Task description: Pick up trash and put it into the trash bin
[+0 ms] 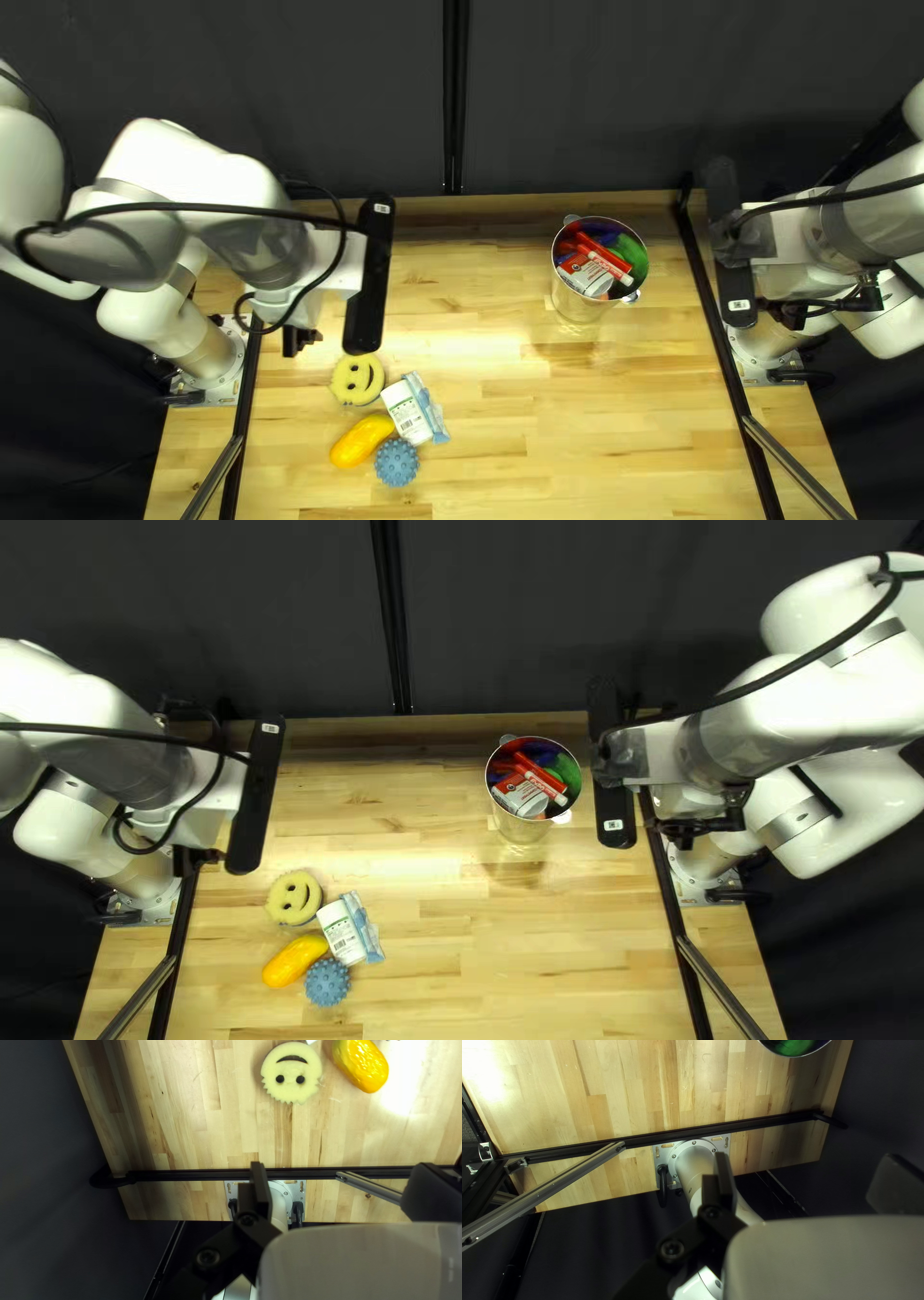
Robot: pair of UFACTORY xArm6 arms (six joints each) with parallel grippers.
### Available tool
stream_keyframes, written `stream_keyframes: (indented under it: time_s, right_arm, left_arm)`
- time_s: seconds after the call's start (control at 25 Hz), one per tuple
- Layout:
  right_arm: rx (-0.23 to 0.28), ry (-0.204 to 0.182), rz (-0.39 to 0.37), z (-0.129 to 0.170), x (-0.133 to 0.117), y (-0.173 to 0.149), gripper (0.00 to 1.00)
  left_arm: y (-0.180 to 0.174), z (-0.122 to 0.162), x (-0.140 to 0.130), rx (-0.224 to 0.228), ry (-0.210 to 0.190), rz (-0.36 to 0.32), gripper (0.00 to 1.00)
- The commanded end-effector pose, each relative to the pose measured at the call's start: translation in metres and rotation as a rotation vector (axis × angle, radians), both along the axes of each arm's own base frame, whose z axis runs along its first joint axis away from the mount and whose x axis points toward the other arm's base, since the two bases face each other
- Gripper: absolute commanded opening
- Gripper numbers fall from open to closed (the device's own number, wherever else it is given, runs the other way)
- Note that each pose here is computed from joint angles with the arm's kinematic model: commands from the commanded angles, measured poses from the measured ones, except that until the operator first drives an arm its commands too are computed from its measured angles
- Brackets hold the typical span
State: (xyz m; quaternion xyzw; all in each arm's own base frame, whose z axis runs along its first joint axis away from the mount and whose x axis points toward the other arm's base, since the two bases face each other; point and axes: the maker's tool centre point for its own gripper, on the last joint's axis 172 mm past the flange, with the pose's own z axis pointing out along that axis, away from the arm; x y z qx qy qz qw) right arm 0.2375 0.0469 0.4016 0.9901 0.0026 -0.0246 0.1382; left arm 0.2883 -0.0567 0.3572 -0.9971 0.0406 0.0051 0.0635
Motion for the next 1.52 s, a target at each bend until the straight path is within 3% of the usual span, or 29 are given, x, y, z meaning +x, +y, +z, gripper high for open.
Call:
stream_keyframes:
  time_s: [0.04,0.24,0.44,0.72,0.88,0.96,1.36,1.52]
  right_arm:
    - [0.000,0.000,0.000,0.000,0.000,0.000,1.00]
    - [0.000,0.000,0.000,0.000,0.000,0.000,1.00]
    - [0.000,0.000,0.000,0.000,0.000,0.000,1.00]
    - [0.000,0.000,0.000,0.000,0.000,0.000,1.00]
    - [0.000,0.000,0.000,0.000,0.000,0.000,1.00]
    - [0.000,0.000,0.000,0.000,0.000,0.000,1.00]
    - [0.000,0.000,0.000,0.000,0.000,0.000,1.00]
    - [0.000,0.000,0.000,0.000,0.000,0.000,1.00]
  left_arm:
    - [0.000,0.000,0.000,0.000,0.000,0.000,1.00]
    - [0.000,-0.001,-0.001,-0.007,0.001,0.005,1.00]
    - [-0.060,-0.042,0.005,-0.011,0.004,-0.125,1.00]
    - [-0.143,-0.116,0.041,-0.062,0.016,-0.305,1.00]
    - [-0.158,-0.144,0.057,-0.083,-0.012,-0.347,1.00]
    - [-0.157,-0.141,0.057,-0.092,-0.030,-0.350,1.00]
    - [-0.160,-0.144,0.056,-0.093,-0.035,-0.352,1.00]
    - [-0.192,-0.187,0.055,-0.074,-0.073,-0.462,1.00]
